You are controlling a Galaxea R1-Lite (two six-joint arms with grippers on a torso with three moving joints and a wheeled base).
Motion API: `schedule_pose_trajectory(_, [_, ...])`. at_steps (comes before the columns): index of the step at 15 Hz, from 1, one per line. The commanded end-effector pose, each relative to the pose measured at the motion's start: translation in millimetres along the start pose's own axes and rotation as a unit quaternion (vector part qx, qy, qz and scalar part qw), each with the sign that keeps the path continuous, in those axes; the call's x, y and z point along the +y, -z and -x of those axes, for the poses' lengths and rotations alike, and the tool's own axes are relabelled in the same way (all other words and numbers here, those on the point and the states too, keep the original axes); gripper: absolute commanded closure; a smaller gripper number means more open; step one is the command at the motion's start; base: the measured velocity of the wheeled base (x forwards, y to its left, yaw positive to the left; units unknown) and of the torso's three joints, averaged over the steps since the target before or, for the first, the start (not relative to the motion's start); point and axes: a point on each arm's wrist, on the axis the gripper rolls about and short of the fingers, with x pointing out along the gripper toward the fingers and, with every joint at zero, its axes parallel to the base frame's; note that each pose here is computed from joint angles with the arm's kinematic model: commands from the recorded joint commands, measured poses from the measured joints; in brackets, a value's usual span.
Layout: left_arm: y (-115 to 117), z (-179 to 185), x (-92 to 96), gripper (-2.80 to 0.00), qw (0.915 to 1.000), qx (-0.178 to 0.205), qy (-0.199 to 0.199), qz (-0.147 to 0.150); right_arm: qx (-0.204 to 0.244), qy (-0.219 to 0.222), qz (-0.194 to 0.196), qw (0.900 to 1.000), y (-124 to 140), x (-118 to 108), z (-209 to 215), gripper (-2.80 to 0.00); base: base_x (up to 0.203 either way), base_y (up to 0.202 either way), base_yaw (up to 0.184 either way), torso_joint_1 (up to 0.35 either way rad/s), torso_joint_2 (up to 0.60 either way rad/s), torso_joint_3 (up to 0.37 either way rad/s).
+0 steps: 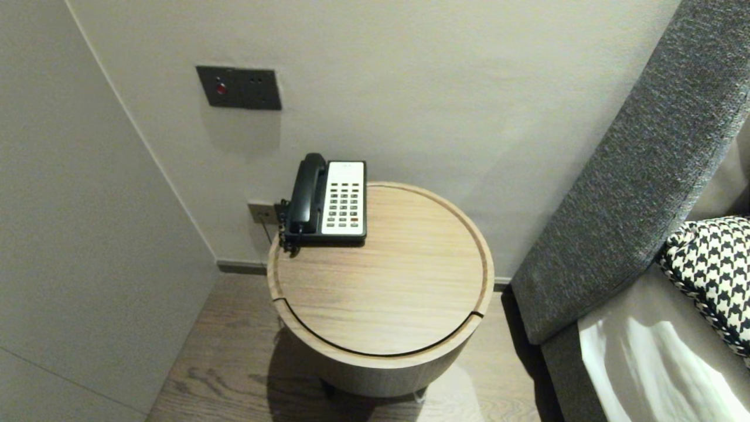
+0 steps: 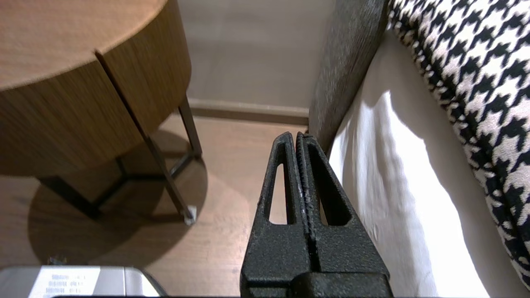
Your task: Open the nightstand drawer
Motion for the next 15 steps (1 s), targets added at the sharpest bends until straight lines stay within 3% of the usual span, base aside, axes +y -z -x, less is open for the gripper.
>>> schedule_pose_trajectory(1, [0.0, 0.1, 0.0, 0.00, 1.0000, 0.000, 0.000, 0.000, -0.008, -0.002, -0.006, 1.000, 7.0, 0.2, 1.5, 0.00, 0.000, 0.000, 0.000, 0.000, 0.00, 0.000])
schedule_pose_trajectory(4, [0.4, -0.1, 0.0, 0.00, 1.0000, 0.001, 0.000, 0.000, -0.020, 0.001, -0.033, 0.999, 8.8, 0.1, 3.1, 0.00, 0.000, 0.000, 0.000, 0.000, 0.00, 0.000])
schedule_pose_trajectory(6, [0.0, 0.1, 0.0, 0.00, 1.0000, 0.000, 0.000, 0.000, -0.037, 0.002, -0.034, 0.999, 7.2, 0.1, 2.6, 0.00, 0.000, 0.000, 0.000, 0.000, 0.00, 0.000])
schedule_pose_trajectory(15, [0.0, 0.1, 0.0, 0.00, 1.0000, 0.000, 0.000, 0.000, -0.037, 0.003, -0.035, 0.999, 7.6, 0.0, 2.4, 0.00, 0.000, 0.000, 0.000, 0.000, 0.00, 0.000])
